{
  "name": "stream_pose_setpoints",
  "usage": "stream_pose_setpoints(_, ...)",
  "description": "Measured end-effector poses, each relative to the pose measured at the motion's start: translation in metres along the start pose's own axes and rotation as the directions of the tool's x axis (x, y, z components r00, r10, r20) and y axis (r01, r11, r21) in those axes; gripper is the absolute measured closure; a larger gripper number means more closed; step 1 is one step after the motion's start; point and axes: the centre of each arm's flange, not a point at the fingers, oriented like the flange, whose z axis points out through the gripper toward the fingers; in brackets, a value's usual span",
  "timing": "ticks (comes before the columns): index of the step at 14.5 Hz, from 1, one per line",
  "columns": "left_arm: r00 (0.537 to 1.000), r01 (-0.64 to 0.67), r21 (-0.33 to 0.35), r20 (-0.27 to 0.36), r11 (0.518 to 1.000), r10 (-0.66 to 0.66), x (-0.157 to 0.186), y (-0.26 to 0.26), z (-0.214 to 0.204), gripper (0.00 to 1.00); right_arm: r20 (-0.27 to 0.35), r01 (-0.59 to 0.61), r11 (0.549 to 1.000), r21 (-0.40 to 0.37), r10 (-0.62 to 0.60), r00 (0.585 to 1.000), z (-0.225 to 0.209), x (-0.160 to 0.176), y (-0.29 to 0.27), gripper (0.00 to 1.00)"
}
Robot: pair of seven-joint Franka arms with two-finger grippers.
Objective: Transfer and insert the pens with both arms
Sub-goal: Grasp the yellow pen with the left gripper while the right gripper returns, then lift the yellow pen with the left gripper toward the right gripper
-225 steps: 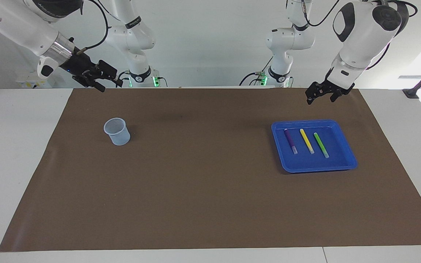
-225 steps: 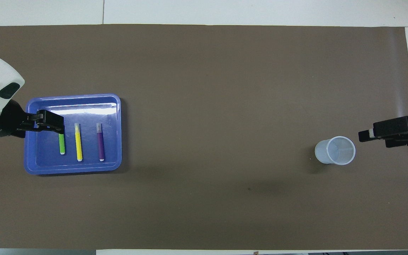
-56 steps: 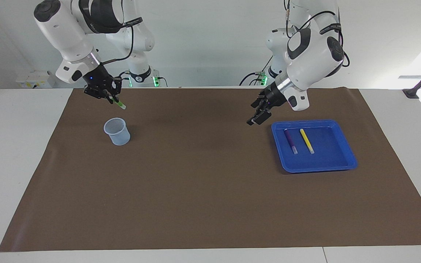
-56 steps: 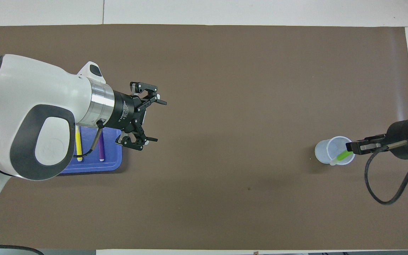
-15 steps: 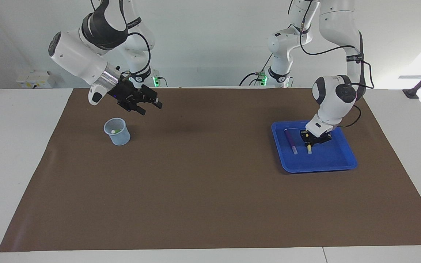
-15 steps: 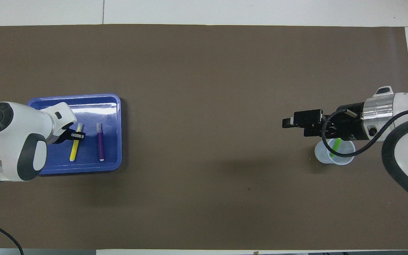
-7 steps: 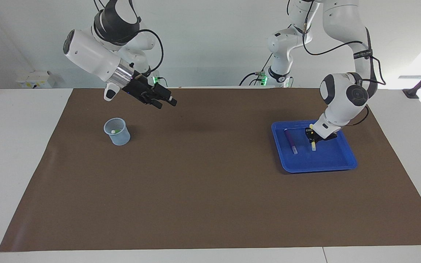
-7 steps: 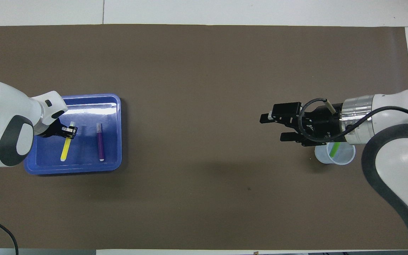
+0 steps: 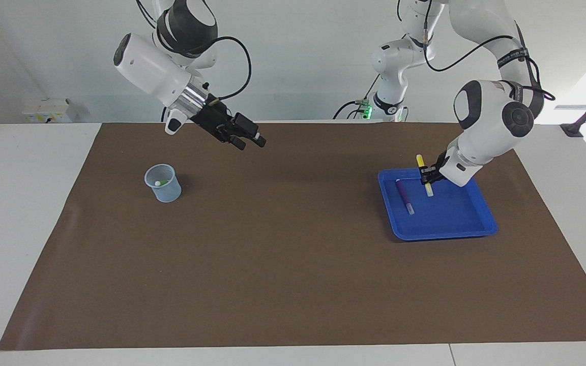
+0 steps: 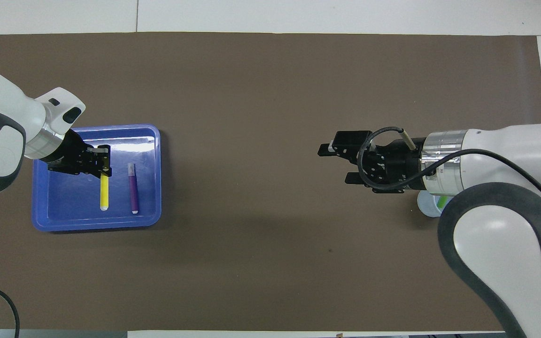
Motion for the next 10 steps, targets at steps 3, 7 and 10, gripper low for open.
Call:
stream_pose_setpoints(3,0.95,0.309,-0.138,0.08,0.941,-0.3,-0.021,0.051,-0.021,0.83,-0.013,-0.026,1.0,0.004,0.026,1.0,0.006,-0.003,-0.002,0.0)
stream_pose_setpoints(7,0.774,0.629,-0.191,0.244,0.753,-0.585,-0.052,0.102,-0.035,0.83,-0.023,-0.025,1.0,0.009,0.026,0.999,0.007,-0.005,-0.004,0.0)
stream_pose_setpoints(10,0.632,0.771,-0.182,0.337,0.611,-0.698,-0.069,0.138,-0.035,0.83,-0.06,-0.009,0.999,0.037,0.011,0.998,0.013,-0.011,-0.014,0.0)
